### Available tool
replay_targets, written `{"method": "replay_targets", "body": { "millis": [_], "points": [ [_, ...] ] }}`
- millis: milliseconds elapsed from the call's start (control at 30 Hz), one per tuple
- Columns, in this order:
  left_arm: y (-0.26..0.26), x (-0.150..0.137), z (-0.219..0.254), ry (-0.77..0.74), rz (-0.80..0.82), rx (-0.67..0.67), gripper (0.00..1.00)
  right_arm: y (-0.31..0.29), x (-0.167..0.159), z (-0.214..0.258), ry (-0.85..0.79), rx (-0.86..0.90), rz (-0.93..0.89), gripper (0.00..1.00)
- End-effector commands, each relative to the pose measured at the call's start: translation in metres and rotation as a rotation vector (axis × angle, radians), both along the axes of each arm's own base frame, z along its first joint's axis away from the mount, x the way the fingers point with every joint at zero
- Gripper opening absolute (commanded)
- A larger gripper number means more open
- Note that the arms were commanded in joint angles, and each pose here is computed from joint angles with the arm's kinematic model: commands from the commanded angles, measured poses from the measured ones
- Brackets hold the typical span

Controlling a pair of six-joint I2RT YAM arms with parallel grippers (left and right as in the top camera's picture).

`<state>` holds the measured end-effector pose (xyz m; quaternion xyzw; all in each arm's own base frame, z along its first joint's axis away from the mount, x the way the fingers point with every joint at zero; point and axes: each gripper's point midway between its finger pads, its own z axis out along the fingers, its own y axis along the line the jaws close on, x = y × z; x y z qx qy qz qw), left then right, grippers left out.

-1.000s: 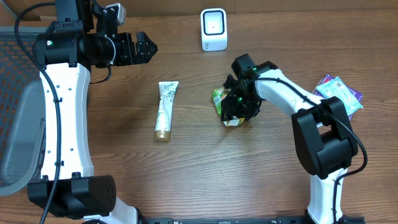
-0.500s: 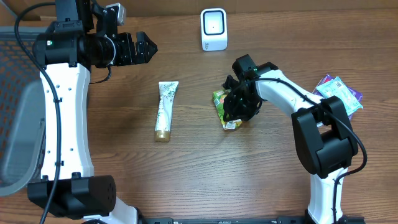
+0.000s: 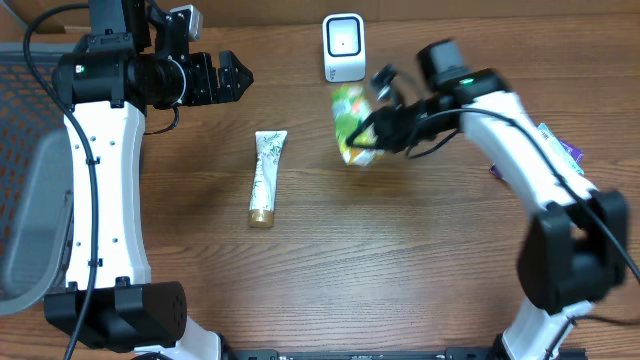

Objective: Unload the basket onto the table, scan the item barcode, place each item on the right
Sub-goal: 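Hold the green juice box's barcode up to the white scanner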

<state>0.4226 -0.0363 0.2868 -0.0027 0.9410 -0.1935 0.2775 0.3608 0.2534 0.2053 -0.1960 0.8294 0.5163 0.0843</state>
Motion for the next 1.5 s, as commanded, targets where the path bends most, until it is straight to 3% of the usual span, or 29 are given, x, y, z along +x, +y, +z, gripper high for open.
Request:
{"method": "replay_targets", "body": {
  "millis": [0,300,533,700,933,1200,1467],
  "points": [
    [-0.003,0.0,-0.001,0.003,-0.002,-0.004,1.0,-0.01,-0.011,0.091,-0.121,0.261,0.058,0.08],
    [-0.003,0.001,-0.001,0.003,-0.002,-0.004,1.0,-0.019,0.002,0.116,-0.102,0.314,0.01,0.04],
    [-0.003,0.001,-0.001,0.003,-0.002,-0.004,1.0,-0.023,0.042,0.097,-0.093,0.097,-0.225,0.04],
    [-0.003,0.001,-0.001,0.003,-0.002,-0.004,1.0,-0.043,0.081,0.11,-0.306,-0.235,-0.497,0.04],
    [-0.003,0.001,-0.001,0.003,-0.002,-0.004,1.0,-0.071,0.12,0.148,-0.839,-0.798,-0.8,0.04],
    [-0.003,0.0,-0.001,0.003,-0.002,-0.004,1.0,-0.058,0.187,0.128,-1.191,-1.179,-0.783,0.04],
    [-0.003,0.0,-0.001,0.003,-0.002,-0.004,1.0,-0.048,0.245,0.036,-1.337,-1.458,-0.465,0.04]
  ]
}}
